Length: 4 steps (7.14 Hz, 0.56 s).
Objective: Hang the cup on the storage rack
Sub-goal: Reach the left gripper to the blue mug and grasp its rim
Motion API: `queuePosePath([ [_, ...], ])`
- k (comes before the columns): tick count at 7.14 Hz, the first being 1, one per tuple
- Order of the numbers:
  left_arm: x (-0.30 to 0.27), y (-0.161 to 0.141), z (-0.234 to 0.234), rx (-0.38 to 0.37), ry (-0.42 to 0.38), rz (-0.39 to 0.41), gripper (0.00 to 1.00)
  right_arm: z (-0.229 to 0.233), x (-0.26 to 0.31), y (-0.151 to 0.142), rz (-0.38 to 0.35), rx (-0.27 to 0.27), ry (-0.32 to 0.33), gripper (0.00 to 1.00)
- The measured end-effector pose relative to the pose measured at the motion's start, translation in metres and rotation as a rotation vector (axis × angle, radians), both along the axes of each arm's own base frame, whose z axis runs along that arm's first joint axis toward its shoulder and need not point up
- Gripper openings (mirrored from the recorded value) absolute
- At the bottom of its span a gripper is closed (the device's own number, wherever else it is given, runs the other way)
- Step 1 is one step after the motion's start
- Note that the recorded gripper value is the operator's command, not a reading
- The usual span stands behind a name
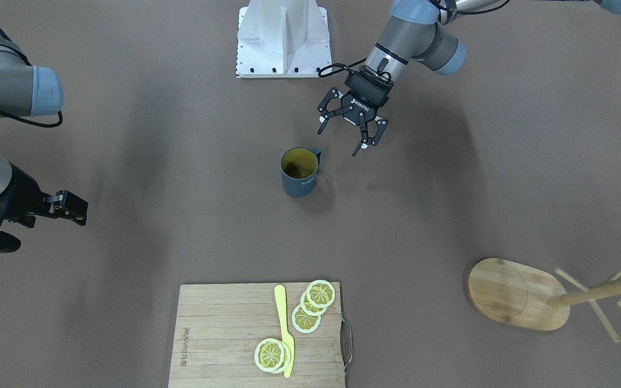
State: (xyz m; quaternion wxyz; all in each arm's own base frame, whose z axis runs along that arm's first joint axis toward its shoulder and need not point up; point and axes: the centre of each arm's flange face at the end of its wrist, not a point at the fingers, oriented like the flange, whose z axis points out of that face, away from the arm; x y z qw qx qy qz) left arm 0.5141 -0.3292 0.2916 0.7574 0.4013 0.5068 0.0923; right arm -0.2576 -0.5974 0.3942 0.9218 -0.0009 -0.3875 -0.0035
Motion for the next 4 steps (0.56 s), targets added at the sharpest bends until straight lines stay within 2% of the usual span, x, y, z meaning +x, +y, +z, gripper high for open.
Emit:
queuePosePath([
  [2,0.030,-0.003,-0.003,0.000,-0.013,-0.012,0.96,-0.004,-0.001,-0.001,0.000,0.005,-0.004,1.00],
  [3,0.038,-0.004,-0.002,-0.002,-0.020,-0.013,0.84,-0.007,-0.002,-0.002,0.001,0.008,-0.006,1.00],
  [4,0.042,-0.003,-0.003,-0.003,-0.019,-0.012,0.66,-0.009,-0.002,-0.003,0.001,0.009,-0.009,1.00],
])
